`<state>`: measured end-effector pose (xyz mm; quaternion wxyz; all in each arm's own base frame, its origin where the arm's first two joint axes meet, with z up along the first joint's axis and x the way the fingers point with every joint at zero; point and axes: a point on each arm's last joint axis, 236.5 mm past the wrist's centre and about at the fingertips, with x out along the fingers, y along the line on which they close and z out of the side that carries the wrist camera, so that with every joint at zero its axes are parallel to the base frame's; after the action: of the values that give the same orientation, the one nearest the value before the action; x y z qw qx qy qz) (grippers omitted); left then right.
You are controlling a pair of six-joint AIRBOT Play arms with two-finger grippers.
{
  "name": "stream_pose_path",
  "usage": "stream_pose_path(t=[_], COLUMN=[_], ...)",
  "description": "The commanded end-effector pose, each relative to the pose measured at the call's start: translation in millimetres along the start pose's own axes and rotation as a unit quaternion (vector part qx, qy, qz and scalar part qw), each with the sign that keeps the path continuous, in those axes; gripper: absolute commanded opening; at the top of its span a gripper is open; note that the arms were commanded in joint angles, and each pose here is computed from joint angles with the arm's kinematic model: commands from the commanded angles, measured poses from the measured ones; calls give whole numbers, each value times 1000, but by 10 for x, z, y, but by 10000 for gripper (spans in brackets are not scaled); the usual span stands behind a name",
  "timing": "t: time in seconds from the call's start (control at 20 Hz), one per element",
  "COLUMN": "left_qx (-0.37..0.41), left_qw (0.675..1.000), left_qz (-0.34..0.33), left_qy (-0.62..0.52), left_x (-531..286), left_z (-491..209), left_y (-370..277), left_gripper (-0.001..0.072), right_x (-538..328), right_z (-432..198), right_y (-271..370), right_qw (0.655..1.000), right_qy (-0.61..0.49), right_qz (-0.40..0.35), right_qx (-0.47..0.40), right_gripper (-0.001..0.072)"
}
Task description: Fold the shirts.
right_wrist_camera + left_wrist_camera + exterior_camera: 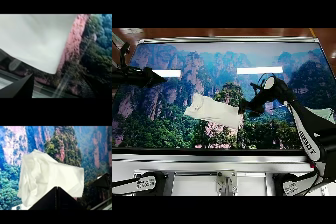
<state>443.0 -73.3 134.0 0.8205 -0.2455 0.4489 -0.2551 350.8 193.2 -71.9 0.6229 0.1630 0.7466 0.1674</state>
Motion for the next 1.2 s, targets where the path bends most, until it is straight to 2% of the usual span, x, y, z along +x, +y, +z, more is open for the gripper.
stream_pose_path(t=[0.0, 0.25, 0.4, 0.45, 0.5, 0.55, 0.65, 0.8, 0.95, 1.15], left_qx=[3, 3, 2, 4, 4, 4, 2, 3, 4, 6], left_qw=[1000, 1000, 1000, 1000, 1000, 1000, 1000, 1000, 1000, 998], left_qz=[8, 7, 4, 3, 2, 0, -1, -2, -5, -15], left_qy=[9, 9, 13, 15, 15, 16, 17, 18, 24, 54], left_x=[1, 10, 43, 54, 60, 66, 74, 83, 85, 62], left_z=[-42, -45, -63, -70, -73, -74, -79, -83, -113, -256], left_y=[36, 19, -25, -43, -52, -69, -81, -91, -114, -173], left_gripper=[39, 40, 40, 40, 40, 40, 40, 39, 40, 40], right_x=[311, 542, 701, 714, 679, 593, 224, -795, -1919, -3045], right_z=[-59, 227, 256, 262, 275, 313, 462, 752, 759, 417], right_y=[-266, 181, 321, 375, 420, 451, 506, 458, 130, -656], right_qw=[997, 986, 980, 979, 980, 980, 977, 960, 937, 901], right_qy=[-8, -38, -29, -32, -37, -50, -98, -205, -294, -403], right_qz=[7, 131, 162, 170, 177, 183, 188, 193, 189, 132], right_qx=[73, 94, 113, 103, 87, 68, 12, -15, 16, 88], right_gripper=[703, 702, 682, 492, 219, 55, 55, 54, 54, 54])
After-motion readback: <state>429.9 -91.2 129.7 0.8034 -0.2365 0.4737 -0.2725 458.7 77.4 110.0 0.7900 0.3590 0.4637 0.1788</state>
